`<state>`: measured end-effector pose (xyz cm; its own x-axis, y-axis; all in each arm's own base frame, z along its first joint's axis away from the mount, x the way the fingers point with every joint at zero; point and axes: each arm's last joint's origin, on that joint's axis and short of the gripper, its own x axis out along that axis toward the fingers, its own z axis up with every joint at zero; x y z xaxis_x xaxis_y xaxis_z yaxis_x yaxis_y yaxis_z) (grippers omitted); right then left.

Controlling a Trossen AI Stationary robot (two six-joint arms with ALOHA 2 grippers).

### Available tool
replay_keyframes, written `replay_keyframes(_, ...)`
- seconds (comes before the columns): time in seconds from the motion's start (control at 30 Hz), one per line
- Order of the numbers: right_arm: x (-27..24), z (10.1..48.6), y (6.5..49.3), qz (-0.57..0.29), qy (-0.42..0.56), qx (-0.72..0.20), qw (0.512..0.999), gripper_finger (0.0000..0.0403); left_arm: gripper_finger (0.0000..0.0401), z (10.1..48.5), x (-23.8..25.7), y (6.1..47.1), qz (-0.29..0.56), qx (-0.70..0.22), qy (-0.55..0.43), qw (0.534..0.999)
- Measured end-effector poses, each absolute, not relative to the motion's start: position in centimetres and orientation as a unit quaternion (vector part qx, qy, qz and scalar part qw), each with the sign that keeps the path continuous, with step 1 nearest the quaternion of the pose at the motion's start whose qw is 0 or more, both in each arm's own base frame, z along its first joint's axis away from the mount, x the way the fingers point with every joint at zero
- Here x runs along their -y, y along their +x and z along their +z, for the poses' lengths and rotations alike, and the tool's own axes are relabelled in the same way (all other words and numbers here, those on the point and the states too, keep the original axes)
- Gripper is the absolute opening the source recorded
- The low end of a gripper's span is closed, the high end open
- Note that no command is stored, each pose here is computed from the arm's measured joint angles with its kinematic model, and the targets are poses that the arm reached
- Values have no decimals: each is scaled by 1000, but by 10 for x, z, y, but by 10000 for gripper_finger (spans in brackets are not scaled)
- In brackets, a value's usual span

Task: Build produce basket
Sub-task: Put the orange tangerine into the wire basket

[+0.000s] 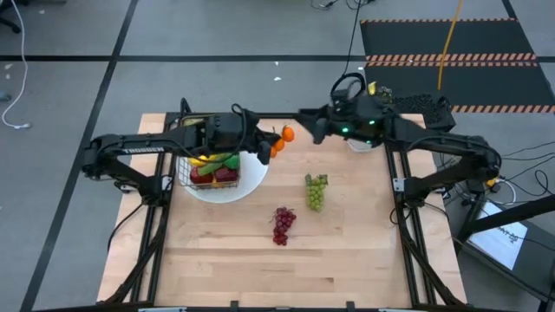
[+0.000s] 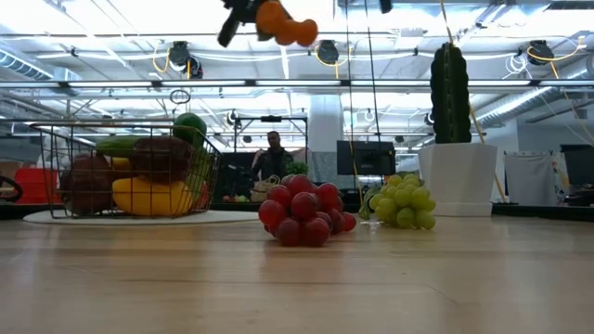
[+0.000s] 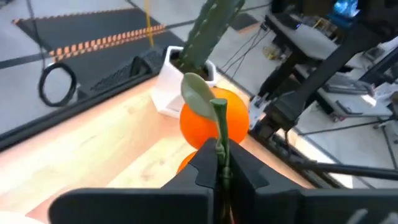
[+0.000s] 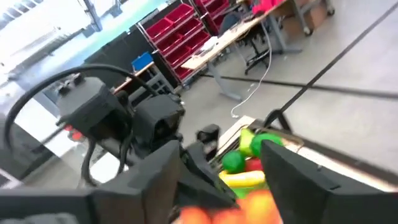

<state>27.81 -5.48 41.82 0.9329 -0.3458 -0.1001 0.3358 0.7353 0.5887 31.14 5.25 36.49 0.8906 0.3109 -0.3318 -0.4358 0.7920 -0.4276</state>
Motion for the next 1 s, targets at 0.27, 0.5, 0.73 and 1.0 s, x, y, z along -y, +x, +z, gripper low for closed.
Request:
replay_keyframes(0.27,50,433,226,-202,230,-42,951,255,22,382,-66,251,248,-179,-263,915)
replay_keyframes(0.5,46,427,205,-214,223,-102,945,247,7,378,-88,199,318,-286,-209,879)
replay_keyframes(0.73,46,425,207,-203,226,-112,946,244,32,354,-114,188,321,-392,-139,851)
replay_keyframes(1.0,47,424,212,-208,232,-109,944,244,8,295,-147,185,309,-395,-126,856)
